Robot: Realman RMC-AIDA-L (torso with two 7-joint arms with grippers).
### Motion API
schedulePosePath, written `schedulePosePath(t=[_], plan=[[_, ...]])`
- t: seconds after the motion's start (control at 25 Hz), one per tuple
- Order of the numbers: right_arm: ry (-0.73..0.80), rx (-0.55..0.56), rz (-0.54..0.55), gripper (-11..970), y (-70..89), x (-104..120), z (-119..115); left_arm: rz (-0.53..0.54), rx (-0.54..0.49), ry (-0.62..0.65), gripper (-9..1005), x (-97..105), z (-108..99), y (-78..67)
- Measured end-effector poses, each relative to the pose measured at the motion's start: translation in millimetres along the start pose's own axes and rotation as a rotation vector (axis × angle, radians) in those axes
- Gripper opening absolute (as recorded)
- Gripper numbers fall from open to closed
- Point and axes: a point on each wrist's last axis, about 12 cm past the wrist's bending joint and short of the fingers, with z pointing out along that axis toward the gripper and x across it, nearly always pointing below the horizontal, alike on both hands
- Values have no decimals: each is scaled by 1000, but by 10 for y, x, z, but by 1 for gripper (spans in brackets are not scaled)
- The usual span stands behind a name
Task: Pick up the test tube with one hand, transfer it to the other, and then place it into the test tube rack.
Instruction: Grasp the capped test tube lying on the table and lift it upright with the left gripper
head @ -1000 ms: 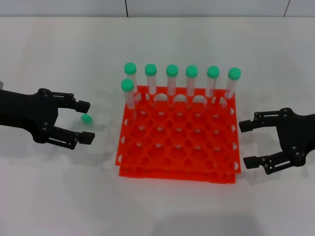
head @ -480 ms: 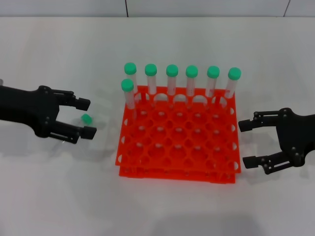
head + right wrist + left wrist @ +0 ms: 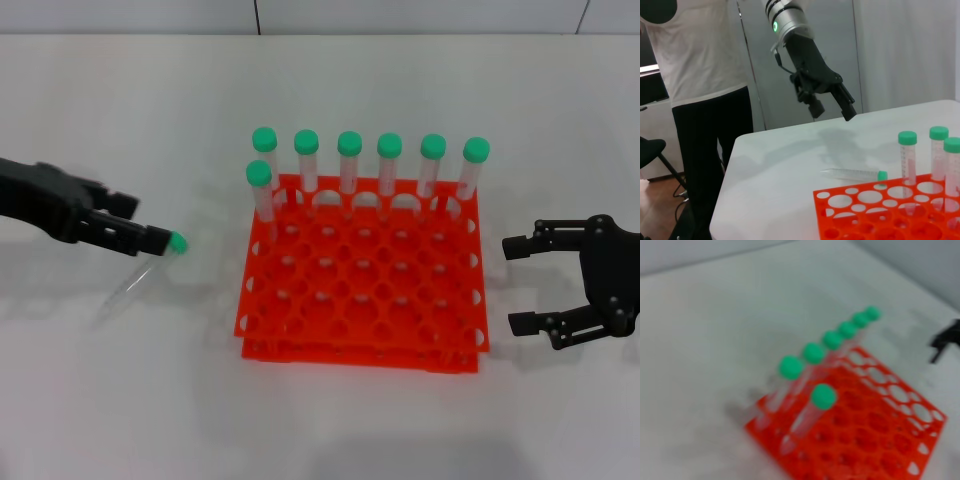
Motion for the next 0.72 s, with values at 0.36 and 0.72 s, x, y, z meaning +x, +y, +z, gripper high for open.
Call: schedulePosePath(t=[0.36,0.72], plan=[[-3,1,-12,857,8,-1,5,-183,-207,366,844,-226,68,1],[-8,2,-38,857,34,-8,27,-198,-337,517,838,-260,378,54]])
